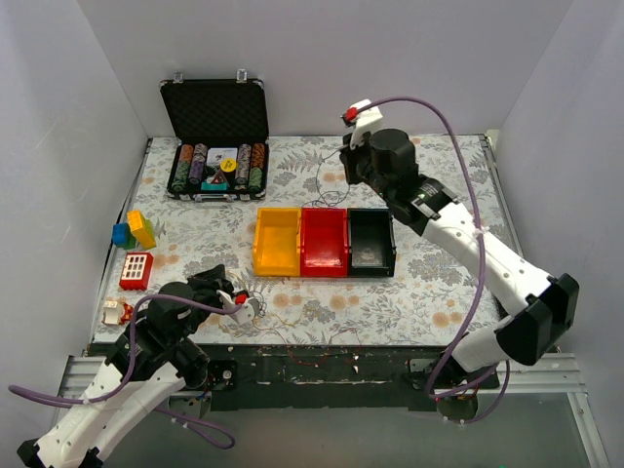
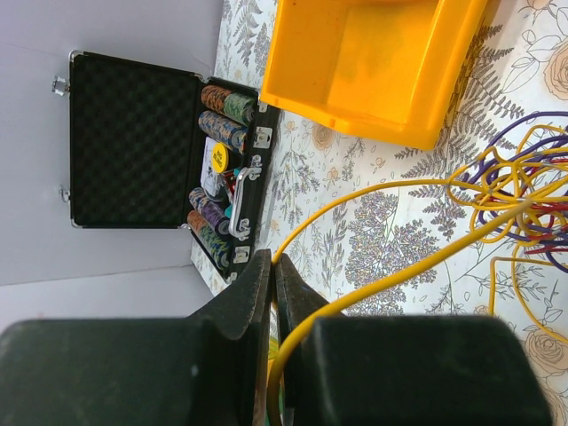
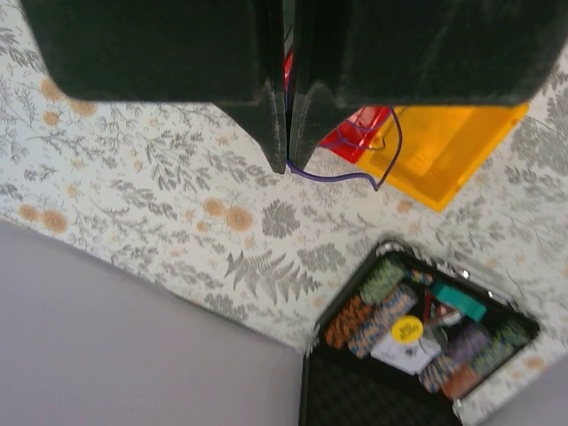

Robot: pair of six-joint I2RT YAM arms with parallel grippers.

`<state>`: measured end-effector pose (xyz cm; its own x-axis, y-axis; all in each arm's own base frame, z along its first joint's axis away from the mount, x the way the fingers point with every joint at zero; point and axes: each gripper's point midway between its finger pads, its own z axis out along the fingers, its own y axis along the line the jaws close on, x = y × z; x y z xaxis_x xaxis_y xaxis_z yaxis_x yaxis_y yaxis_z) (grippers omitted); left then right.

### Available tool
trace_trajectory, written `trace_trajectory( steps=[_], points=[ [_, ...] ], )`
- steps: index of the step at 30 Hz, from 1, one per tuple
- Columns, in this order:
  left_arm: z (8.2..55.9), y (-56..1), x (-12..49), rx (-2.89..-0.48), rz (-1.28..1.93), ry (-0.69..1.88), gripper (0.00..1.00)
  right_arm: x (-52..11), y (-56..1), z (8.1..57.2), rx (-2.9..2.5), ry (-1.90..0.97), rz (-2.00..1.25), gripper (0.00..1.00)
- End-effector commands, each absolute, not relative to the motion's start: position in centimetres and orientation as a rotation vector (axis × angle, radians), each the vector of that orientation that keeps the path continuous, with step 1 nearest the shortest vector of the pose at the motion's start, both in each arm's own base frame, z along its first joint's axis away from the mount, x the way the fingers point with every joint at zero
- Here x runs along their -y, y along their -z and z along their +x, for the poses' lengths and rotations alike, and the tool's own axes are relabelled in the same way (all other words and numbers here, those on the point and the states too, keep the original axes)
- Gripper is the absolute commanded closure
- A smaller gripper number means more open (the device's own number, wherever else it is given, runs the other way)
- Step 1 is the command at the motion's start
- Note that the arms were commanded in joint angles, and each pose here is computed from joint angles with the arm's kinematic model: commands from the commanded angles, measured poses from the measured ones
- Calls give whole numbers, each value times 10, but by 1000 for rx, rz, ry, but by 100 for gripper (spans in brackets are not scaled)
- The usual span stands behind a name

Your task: Untangle the cables

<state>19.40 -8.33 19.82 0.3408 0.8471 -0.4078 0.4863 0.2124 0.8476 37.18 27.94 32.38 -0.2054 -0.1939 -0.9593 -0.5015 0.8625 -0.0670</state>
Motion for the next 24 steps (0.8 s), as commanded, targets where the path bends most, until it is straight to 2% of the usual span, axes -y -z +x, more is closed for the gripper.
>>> trace_trajectory(
  steps=[1, 6, 24],
  points=[
    [195, -198, 81, -1302, 1441, -402, 100, -266, -395, 363, -1609, -453, -402, 99],
    [195, -200, 83, -1298, 1441, -398, 100, -263, -402, 360, -1606, -504, -396, 99],
    [195, -200, 83, -1298, 1443, -400, 100, -285, -351, 368, -1720, -581, -444, 99]
  ],
)
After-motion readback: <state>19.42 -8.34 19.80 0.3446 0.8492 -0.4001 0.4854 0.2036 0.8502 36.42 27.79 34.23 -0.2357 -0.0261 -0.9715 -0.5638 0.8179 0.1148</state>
